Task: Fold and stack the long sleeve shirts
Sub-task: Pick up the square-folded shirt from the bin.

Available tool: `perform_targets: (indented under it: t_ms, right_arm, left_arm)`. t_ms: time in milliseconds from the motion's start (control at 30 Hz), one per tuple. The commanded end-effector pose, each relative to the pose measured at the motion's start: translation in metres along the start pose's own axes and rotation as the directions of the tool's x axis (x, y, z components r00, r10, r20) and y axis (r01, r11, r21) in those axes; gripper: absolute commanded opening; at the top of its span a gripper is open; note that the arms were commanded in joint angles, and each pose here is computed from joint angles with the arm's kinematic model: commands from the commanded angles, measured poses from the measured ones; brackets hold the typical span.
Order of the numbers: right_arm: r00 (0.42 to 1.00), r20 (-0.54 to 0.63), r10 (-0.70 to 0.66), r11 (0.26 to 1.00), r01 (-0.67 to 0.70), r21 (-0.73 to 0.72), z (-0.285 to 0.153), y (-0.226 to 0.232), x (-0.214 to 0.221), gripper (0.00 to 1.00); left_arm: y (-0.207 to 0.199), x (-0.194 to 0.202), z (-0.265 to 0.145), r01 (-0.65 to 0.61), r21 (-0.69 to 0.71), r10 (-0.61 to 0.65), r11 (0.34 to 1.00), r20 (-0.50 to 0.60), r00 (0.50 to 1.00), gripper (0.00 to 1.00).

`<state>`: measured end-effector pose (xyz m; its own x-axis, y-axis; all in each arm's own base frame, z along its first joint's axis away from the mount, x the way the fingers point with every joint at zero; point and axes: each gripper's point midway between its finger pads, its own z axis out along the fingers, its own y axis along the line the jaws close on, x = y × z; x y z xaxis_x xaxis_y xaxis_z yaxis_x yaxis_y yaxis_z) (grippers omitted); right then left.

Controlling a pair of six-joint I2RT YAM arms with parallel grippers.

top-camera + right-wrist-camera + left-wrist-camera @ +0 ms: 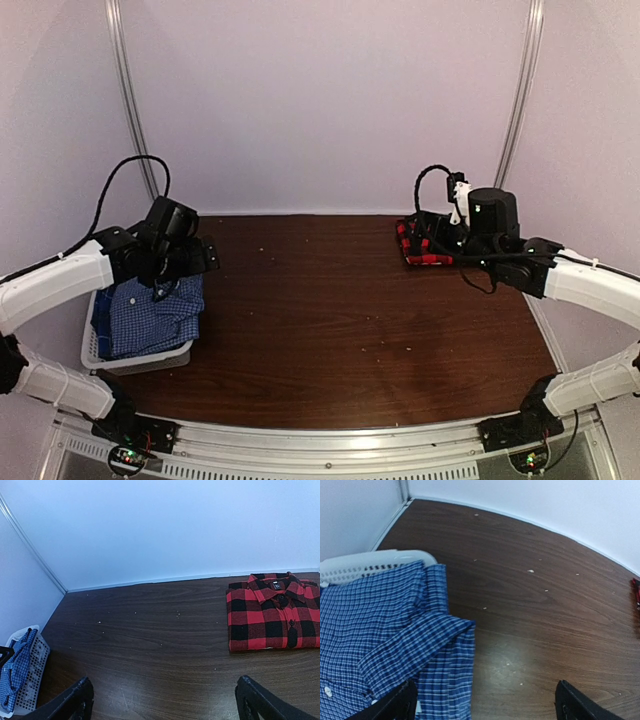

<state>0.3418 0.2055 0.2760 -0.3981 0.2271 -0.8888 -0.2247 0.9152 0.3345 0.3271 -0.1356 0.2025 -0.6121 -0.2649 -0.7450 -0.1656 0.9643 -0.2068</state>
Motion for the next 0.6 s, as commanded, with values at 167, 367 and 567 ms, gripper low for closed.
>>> perform_targets:
  t_ms: [167, 367, 567]
  right_arm:
    - [1.0, 0.016, 0.013, 0.999, -0.012, -0.035, -0.004, 0.004, 0.0, 1.0]
    - [1.0, 0.008, 0.012, 0.999, -0.011, -0.041, -0.003, 0.004, 0.004, 1.0]
    - [1.0, 0.009, 0.013, 0.999, -0.012, -0.042, -0.004, 0.003, 0.005, 1.0]
  left_arm:
    - [0.061, 0.031, 0.025, 0.083, -0.149, -0.1, 0.985, -0.11, 0.989, 0.98]
    - [0.062, 0.029, 0.028, 0.072, -0.166, -0.09, 0.984, -0.106, 0.99, 0.78]
    - [0.061, 0.021, 0.024, 0.072, -0.157, -0.086, 0.985, -0.085, 0.993, 0.3]
